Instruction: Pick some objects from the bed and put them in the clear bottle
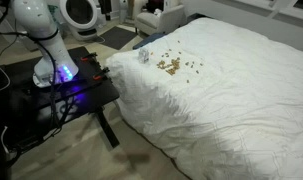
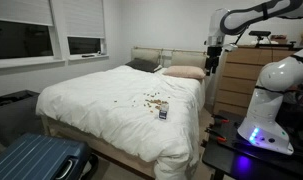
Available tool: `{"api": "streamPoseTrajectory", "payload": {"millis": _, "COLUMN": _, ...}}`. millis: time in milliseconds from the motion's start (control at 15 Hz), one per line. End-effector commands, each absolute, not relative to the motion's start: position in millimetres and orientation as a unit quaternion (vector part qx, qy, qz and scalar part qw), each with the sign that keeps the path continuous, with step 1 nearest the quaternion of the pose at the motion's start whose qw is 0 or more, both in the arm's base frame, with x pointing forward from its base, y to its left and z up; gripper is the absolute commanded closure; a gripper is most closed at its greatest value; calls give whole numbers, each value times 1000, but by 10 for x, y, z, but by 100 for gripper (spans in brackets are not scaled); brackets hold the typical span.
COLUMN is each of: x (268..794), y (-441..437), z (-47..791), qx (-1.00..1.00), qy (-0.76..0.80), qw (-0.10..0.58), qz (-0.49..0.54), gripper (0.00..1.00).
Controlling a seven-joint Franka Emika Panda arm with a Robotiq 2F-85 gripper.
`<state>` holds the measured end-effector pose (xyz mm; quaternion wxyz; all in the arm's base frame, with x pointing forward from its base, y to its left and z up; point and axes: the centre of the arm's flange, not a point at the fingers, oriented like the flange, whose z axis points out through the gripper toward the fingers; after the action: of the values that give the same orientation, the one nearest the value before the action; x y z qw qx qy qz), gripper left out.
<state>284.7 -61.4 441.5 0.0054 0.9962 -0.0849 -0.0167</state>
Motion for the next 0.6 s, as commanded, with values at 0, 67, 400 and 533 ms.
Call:
{"api": "streamPoseTrajectory", "payload": {"millis": 0, "x": 2847, "y": -614, "z": 4415, "qx": 996, "qy": -85, "qw": 5, "qz": -17, "gripper": 0}}
{"api": "streamPoseTrajectory", "payload": {"millis": 67, "x": 2847, "y": -614, "z": 4415, "qx": 996, "qy": -85, "qw": 5, "qz": -17, "gripper": 0}}
{"api": "streamPoseTrajectory", "payload": {"millis": 400, "x": 2965, "y": -745, "z": 4416, "qx": 994, "qy": -113, "qw": 4, "qz": -3, "gripper": 0}}
{"api": "streamPoseTrajectory", "payload": {"millis": 533, "x": 3129, "y": -926, "z": 4421, "qx": 988, "qy": -155, "qw": 6, "qz": 24, "gripper": 0}}
